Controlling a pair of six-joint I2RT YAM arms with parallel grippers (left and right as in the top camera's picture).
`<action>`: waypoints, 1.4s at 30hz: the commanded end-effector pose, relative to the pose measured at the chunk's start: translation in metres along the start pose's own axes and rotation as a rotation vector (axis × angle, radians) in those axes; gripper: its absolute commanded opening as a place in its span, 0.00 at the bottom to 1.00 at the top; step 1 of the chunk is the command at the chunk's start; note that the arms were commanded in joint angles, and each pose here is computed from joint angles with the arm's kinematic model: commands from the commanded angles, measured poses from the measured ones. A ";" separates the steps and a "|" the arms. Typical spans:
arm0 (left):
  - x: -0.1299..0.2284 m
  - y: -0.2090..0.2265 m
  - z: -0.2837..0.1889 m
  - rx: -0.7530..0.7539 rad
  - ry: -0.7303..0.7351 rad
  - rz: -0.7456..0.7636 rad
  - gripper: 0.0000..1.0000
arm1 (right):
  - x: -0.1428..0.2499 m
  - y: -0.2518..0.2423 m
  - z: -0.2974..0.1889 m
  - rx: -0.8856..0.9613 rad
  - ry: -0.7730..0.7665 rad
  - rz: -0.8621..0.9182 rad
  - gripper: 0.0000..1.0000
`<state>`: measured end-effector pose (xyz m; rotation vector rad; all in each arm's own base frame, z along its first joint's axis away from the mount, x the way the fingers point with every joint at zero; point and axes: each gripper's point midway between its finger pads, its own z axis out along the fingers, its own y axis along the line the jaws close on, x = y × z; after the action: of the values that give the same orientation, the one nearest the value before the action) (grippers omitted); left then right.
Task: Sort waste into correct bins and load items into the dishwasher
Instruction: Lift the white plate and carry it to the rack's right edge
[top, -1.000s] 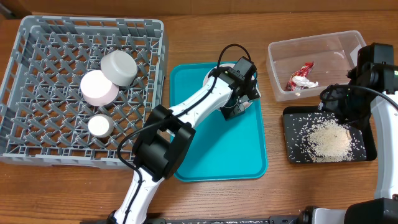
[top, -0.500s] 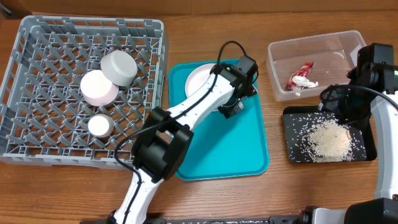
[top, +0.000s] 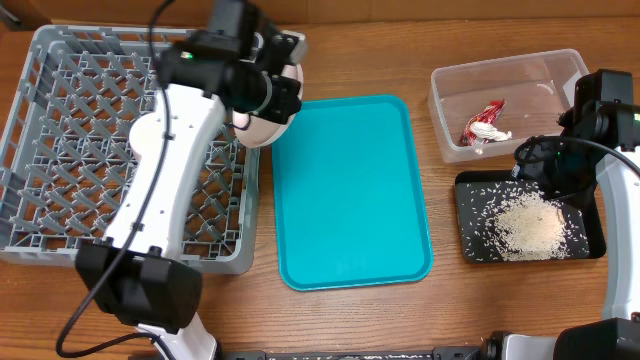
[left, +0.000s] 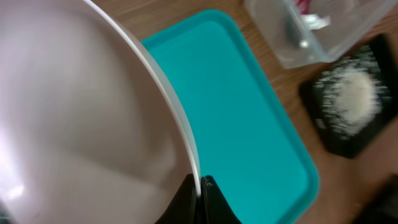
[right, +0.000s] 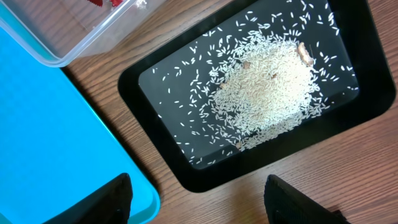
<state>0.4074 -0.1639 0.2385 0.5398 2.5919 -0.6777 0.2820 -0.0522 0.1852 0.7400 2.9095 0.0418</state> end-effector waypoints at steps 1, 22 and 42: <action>-0.007 -0.019 -0.026 0.292 -0.081 0.002 0.04 | -0.005 0.002 -0.012 -0.015 -0.046 -0.002 0.70; 0.025 0.041 -0.021 0.240 -0.033 -0.107 0.04 | -0.005 0.001 -0.012 -0.014 -0.044 -0.002 0.70; 0.050 0.098 -0.008 -0.036 0.088 -0.170 0.45 | -0.005 0.001 -0.012 -0.014 -0.044 -0.002 0.70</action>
<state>0.4049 -0.0887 0.1995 0.3856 2.6775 -0.8441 0.2818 -0.0520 0.1852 0.7396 2.9104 0.0424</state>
